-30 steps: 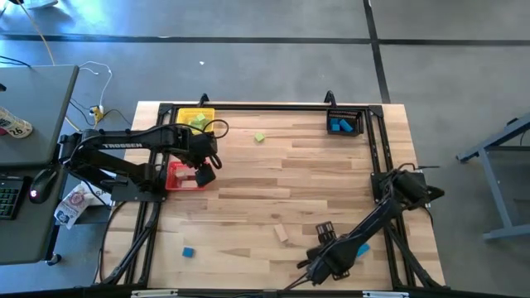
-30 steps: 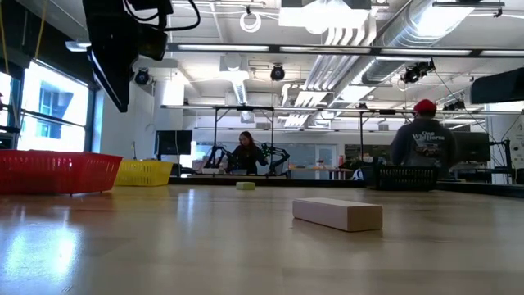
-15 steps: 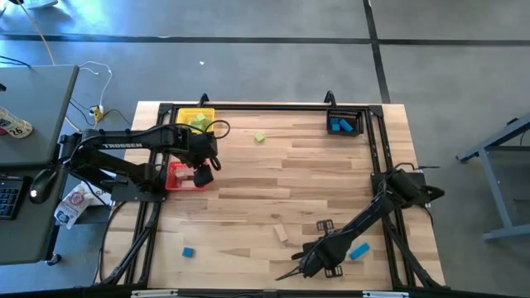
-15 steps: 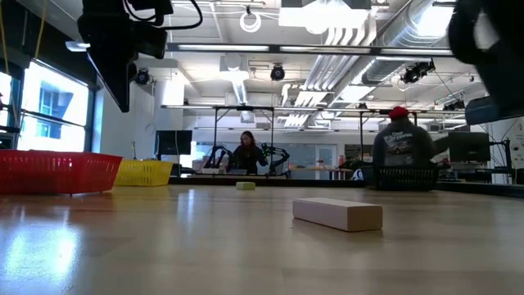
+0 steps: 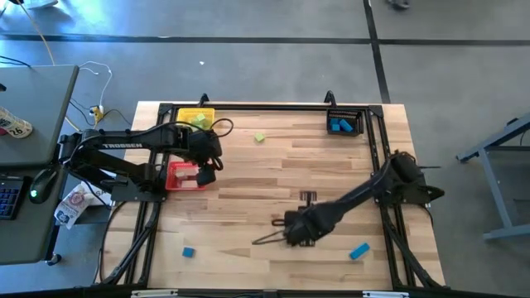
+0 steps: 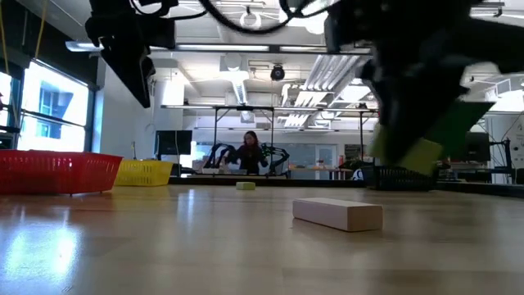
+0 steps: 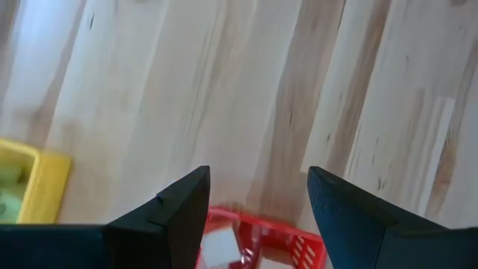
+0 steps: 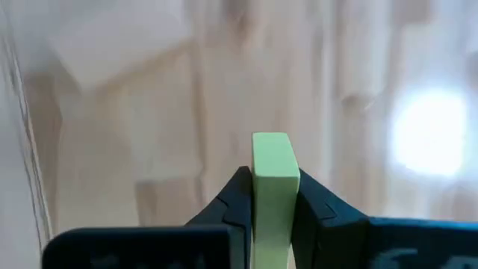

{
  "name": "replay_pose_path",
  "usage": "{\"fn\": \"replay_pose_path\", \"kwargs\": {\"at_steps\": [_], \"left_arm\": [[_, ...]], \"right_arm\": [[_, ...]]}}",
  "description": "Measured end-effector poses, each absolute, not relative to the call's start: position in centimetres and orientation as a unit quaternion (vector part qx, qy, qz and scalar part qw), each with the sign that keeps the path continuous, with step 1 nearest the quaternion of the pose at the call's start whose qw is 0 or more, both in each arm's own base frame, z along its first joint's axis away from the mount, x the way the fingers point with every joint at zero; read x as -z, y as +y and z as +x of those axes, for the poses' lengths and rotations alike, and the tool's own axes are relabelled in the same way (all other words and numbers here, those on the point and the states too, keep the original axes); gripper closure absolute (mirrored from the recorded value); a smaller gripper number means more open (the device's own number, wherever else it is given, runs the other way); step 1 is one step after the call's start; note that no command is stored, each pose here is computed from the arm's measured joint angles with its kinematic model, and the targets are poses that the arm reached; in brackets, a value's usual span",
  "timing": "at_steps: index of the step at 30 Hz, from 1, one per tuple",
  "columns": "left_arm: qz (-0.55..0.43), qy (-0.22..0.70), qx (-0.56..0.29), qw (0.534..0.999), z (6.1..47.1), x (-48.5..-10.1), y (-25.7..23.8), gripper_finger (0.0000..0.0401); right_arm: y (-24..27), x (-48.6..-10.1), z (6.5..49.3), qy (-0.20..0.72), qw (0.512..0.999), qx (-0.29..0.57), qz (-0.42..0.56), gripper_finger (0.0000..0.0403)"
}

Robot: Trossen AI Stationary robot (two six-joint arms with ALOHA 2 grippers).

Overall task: Sort & place blocks by color
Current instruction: Put the green block into the yellow bin

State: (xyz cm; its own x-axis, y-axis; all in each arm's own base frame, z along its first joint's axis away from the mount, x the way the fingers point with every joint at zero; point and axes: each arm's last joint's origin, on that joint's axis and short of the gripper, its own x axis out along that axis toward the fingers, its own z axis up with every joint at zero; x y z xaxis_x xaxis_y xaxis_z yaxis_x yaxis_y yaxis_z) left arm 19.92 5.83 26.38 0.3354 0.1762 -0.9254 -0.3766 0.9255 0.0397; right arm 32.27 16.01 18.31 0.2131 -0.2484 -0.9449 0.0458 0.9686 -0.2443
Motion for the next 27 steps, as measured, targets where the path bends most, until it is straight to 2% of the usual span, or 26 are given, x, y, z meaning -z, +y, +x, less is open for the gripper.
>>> {"fn": "replay_pose_path", "kwargs": {"at_steps": [12,27], "left_arm": [[-0.040,0.466,-0.105,0.878,21.8,-27.4,6.1,0.0192],[-0.016,0.322,-0.050,0.945,24.1,-29.4,5.8,0.0192]], "right_arm": [[10.5,-26.4,33.7,0.462,0.878,0.103,-0.074,0.0373],[8.3,-33.7,34.0,0.251,0.954,0.091,-0.136,0.0373]]}}
